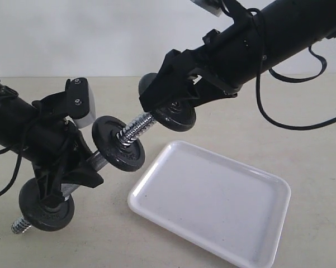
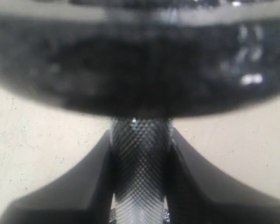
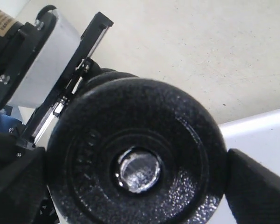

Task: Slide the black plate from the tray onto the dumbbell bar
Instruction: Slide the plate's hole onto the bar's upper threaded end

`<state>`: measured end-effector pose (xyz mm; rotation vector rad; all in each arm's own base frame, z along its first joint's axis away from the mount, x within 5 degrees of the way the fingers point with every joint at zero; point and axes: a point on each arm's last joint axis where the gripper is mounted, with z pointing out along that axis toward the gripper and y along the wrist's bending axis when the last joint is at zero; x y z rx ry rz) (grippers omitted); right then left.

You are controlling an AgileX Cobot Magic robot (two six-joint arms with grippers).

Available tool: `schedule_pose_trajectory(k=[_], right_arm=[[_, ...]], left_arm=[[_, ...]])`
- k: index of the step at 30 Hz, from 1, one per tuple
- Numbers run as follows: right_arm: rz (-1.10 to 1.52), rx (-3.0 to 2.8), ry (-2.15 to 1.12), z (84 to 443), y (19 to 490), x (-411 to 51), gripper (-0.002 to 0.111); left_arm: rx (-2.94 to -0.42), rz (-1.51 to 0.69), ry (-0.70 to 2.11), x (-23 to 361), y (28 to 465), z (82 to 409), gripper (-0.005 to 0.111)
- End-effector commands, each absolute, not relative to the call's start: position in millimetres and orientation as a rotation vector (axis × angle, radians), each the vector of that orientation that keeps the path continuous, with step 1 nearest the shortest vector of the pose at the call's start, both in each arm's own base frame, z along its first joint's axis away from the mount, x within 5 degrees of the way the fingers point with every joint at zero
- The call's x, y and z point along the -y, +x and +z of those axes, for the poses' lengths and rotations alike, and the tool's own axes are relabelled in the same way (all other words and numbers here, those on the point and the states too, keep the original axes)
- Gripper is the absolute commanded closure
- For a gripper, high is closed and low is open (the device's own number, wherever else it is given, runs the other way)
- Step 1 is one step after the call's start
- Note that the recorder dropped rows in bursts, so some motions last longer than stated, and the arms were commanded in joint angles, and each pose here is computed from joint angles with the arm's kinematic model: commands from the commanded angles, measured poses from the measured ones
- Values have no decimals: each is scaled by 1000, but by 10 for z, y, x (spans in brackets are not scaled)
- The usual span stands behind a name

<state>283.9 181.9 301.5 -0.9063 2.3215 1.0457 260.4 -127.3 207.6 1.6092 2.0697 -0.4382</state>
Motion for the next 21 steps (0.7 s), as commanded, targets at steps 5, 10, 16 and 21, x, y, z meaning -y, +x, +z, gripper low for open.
schedule_pose_trajectory(k=[5,10,16,21], right_arm=[[1105,-2286,-891,3107,2828,-1851,108],[1107,-2287,-893,3107,2826,-1852,108],[1107,-2287,-893,3107,2826,-1852,108],[1097,-2280,-900,3106,2831,-1850,108]], left_arm=[[-1893,-560,1451,1441,2623,2465,102],[-1886,-561,1453,1444,2624,2468,102],[-1885,-576,1432,1453,2627,2478,102],[-1885,-576,1432,1453,2627,2478,102]])
